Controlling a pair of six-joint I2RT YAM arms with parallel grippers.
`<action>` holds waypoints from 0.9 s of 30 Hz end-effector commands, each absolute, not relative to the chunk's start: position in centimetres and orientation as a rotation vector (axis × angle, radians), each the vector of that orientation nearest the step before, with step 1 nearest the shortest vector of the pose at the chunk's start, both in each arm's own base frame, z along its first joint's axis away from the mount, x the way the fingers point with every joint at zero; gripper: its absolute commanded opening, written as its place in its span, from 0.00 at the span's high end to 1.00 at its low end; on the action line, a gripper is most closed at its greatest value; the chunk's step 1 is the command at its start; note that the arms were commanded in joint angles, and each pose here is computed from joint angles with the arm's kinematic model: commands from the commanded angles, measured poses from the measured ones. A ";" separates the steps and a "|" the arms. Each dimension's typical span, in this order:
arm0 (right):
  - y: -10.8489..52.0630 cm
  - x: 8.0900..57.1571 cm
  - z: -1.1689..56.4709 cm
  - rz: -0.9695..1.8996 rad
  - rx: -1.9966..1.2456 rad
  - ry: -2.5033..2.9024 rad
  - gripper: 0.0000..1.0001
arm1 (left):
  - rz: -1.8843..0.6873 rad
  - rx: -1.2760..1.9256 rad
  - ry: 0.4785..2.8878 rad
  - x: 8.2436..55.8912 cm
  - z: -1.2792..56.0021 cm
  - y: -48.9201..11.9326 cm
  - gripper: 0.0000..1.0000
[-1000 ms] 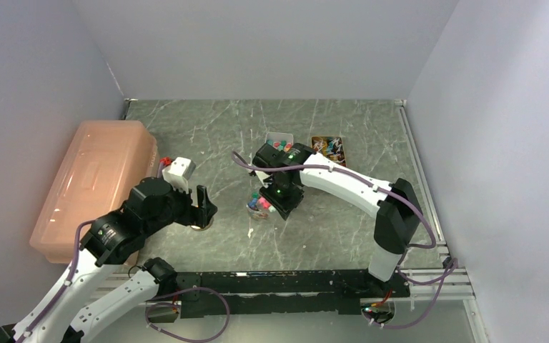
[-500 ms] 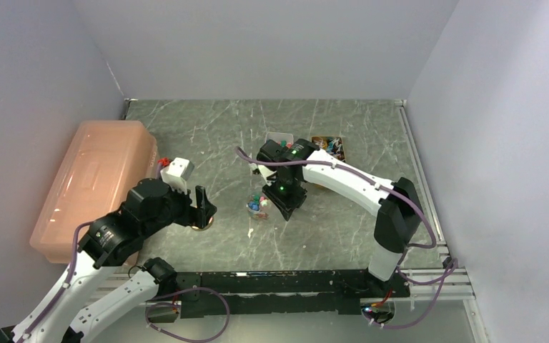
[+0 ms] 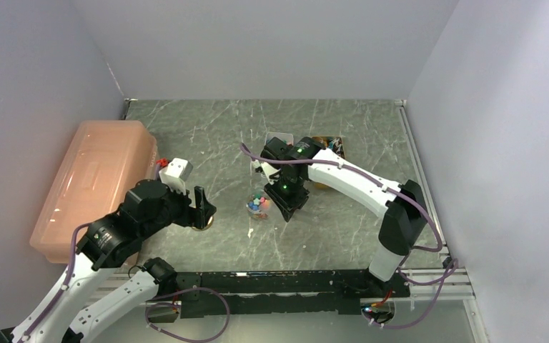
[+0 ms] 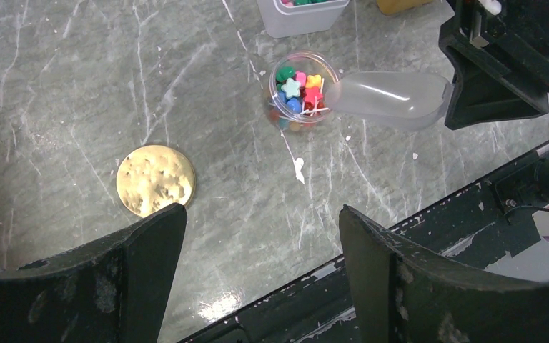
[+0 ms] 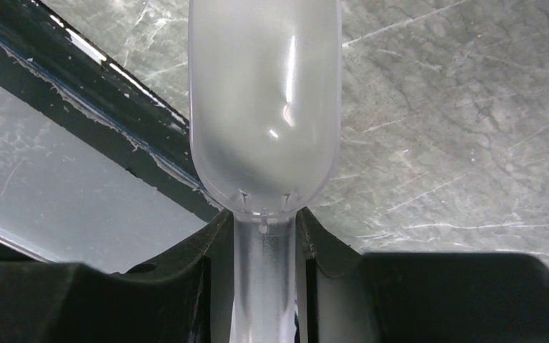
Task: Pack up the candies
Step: Place the fake candies in the packing bottle, then scoop the fake candies from the storage box.
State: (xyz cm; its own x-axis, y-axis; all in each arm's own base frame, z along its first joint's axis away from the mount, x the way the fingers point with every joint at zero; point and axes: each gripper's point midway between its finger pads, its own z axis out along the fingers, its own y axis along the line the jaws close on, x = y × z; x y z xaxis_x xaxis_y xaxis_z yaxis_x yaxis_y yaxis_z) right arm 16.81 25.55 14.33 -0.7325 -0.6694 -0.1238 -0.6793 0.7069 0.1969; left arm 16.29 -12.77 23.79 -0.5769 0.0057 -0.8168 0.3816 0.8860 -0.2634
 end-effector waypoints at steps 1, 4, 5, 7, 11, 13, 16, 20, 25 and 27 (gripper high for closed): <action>25.5 16.5 16.8 0.411 -1.086 2.833 1.00 | -0.559 0.283 2.084 16.3 25.2 -13.1 0.16; 25.7 16.9 17.4 0.448 -1.060 2.810 1.00 | -0.558 0.281 2.079 16.3 25.2 -13.0 0.16; 25.8 17.2 17.7 0.459 -1.042 2.798 1.00 | -0.560 0.283 2.078 16.2 25.3 -13.1 0.16; 25.6 18.0 18.1 0.464 -0.996 2.779 1.00 | -0.562 0.284 2.078 16.2 25.3 -13.1 0.16; 25.0 19.5 18.8 0.444 -0.918 2.766 1.00 | -0.561 0.284 2.079 16.2 25.2 -13.1 0.16; 24.7 20.4 19.1 0.434 -0.871 2.765 1.00 | -0.561 0.284 2.079 16.2 25.2 -13.1 0.16; 24.3 22.2 19.4 0.413 -0.787 2.772 1.00 | -0.562 0.289 2.082 16.3 25.2 -13.2 0.16; 24.1 24.5 19.2 0.385 -0.695 2.812 1.00 | -0.565 0.294 2.087 16.2 25.1 -13.3 0.16; 24.5 26.4 19.0 0.372 -0.634 2.870 1.00 | -0.568 0.294 2.080 16.2 25.2 -13.3 0.16; 24.8 26.9 18.8 0.385 -0.611 2.896 1.00 | -0.568 0.292 2.077 16.2 25.3 -13.2 0.16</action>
State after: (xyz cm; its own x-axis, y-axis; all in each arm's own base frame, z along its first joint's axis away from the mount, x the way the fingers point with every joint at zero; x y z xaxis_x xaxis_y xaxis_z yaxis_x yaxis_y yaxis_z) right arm 26.45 24.67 18.33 -0.8779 -0.4123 -0.2436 -0.4622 0.8626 0.2058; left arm 16.05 -12.76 24.07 -0.5685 0.0012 -0.8227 0.3913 0.8800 -0.2691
